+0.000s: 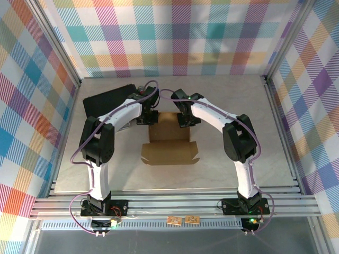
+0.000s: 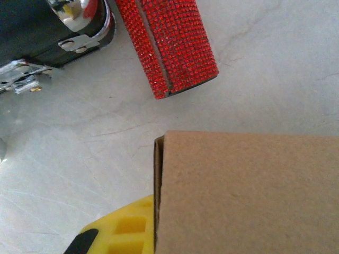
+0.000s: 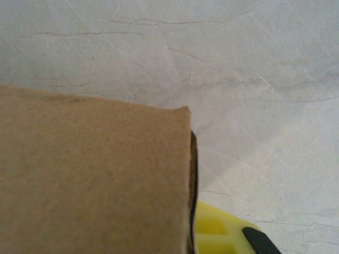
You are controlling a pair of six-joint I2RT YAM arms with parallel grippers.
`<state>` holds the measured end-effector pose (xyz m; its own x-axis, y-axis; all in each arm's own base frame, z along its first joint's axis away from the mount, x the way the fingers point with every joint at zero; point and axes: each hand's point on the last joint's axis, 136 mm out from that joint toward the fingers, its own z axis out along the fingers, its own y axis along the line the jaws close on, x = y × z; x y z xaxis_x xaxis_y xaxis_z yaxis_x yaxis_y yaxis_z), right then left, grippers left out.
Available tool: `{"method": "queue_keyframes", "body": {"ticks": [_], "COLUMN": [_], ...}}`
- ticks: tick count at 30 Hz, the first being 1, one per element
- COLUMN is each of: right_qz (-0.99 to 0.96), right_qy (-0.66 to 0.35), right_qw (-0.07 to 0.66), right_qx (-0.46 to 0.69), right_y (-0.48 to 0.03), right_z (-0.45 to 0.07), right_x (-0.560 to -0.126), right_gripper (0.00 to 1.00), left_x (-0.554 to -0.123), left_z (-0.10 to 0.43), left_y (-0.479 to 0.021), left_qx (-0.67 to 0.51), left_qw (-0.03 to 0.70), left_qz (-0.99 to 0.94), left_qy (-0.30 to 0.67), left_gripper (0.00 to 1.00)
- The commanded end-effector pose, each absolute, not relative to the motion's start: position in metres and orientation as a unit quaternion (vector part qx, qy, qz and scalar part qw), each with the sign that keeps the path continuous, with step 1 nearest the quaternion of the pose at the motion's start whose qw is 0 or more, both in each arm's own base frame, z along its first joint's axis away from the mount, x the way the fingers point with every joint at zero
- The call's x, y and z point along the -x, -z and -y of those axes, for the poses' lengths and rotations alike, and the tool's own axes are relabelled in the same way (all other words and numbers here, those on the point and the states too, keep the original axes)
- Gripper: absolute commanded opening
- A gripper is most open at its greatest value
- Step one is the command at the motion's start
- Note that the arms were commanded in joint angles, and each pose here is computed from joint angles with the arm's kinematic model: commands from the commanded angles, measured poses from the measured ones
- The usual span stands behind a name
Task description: Fold the paper box
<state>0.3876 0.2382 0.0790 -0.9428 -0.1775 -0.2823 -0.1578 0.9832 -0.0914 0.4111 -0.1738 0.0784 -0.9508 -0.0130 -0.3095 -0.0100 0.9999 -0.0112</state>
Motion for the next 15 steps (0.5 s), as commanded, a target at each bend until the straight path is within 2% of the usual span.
{"method": "queue_keyframes", "body": {"ticks": [1,7,11,12,14,15], "right_qz": [-0.986,-0.986,-0.986,-0.986,-0.987,-0.987], "right_qy": [0.060,0.061,0.057,0.056,0.054,0.052], "right_qw": [0.125,0.126,0.125,0.126,0.124,0.122], "right_qx": [0.093,0.089,0.092,0.093,0.093,0.092], "right_y": [-0.074,-0.075,-0.076,-0.076,-0.076,-0.076], "right_z": [-0.228,-0.228,-0.230,-0.231,-0.230,-0.230], "right_x": [-0.382,-0.381,-0.382,-0.382,-0.382,-0.381], "right_gripper": [0.00,0.00,0.00,0.00,0.00,0.00], "left_x": [-0.402,-0.399,-0.397,-0.397,-0.396,-0.396], "left_z": [0.134,0.130,0.137,0.139,0.149,0.156], "left_y": [-0.072,-0.085,-0.084,-0.085,-0.092,-0.095], "left_qx": [0.024,0.027,0.023,0.023,0.023,0.024], "left_qw": [0.150,0.176,0.172,0.172,0.177,0.177], "left_qz": [-0.982,-0.967,-0.970,-0.972,-0.977,-0.979], "left_qy": [-0.113,-0.180,-0.168,-0.160,-0.119,-0.093], "left_gripper": [0.00,0.00,0.02,0.11,0.37,0.45]}}
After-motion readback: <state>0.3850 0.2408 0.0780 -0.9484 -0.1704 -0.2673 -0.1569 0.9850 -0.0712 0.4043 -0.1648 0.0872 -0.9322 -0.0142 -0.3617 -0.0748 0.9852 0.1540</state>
